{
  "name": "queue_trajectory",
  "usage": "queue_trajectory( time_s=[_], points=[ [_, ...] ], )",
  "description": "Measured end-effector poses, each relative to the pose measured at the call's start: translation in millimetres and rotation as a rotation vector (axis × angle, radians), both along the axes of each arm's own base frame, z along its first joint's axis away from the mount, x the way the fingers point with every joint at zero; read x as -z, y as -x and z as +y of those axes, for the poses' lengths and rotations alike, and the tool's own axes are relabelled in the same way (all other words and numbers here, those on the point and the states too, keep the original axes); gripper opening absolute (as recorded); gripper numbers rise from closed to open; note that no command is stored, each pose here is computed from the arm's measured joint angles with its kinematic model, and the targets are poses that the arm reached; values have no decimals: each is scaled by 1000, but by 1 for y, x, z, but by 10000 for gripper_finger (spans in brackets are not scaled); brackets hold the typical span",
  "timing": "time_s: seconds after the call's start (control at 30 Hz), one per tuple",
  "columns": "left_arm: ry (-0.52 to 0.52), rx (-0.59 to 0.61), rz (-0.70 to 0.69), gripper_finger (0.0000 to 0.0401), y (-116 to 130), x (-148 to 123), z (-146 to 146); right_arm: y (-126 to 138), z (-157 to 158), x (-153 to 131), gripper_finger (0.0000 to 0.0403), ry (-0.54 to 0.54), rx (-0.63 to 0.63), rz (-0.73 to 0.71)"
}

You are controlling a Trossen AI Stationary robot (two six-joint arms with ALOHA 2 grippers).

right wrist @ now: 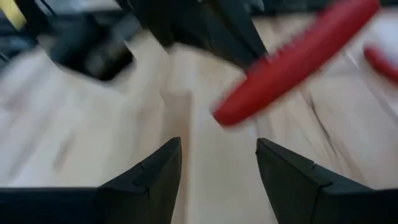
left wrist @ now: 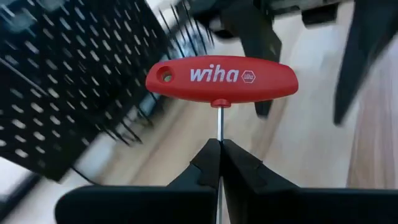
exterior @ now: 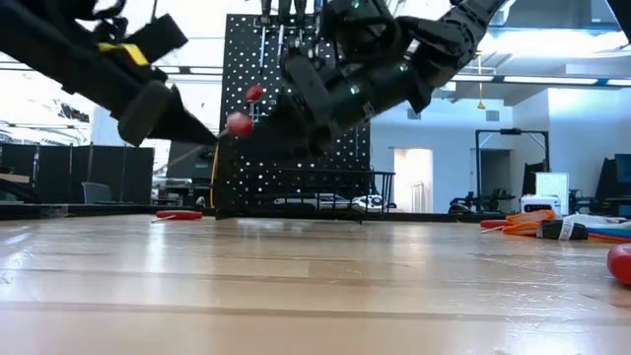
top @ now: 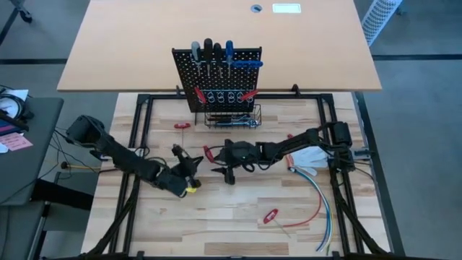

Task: Hang tools onto peg board
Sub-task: Hang the red allen wrench on the pegboard

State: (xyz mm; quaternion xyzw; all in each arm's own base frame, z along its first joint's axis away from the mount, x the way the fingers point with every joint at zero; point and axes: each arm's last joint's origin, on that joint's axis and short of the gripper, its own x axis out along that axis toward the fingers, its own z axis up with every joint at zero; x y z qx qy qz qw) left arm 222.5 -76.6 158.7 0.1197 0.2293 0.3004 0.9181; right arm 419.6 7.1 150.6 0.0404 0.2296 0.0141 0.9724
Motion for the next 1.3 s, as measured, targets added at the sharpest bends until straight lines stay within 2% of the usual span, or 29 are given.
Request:
queue_trajectory(
  time_s=[0.17,0.37,0.67,0.8,0.97,1.13,1.3],
  points=[
    [-104,-19,-56,0,-3,-4,-15,-5,13,-13,213,-6,-24,-140],
    [-177,-33,-51,0,-4,-5,-26,-5,15,-19,186,-30,60,-172],
    [-174,-15,-38,0,-2,-4,-29,-4,1,-17,77,-33,103,-142],
    [-108,20,-12,6,-2,1,-26,1,-3,-20,37,19,85,-84],
    [-82,29,19,62,2,2,-22,13,-6,-39,37,121,88,-10],
    [4,18,-89,145,2,-23,-19,21,-3,-39,38,203,39,80],
    [65,54,-169,214,-3,-42,-12,21,6,-39,40,251,-15,83]
  ],
)
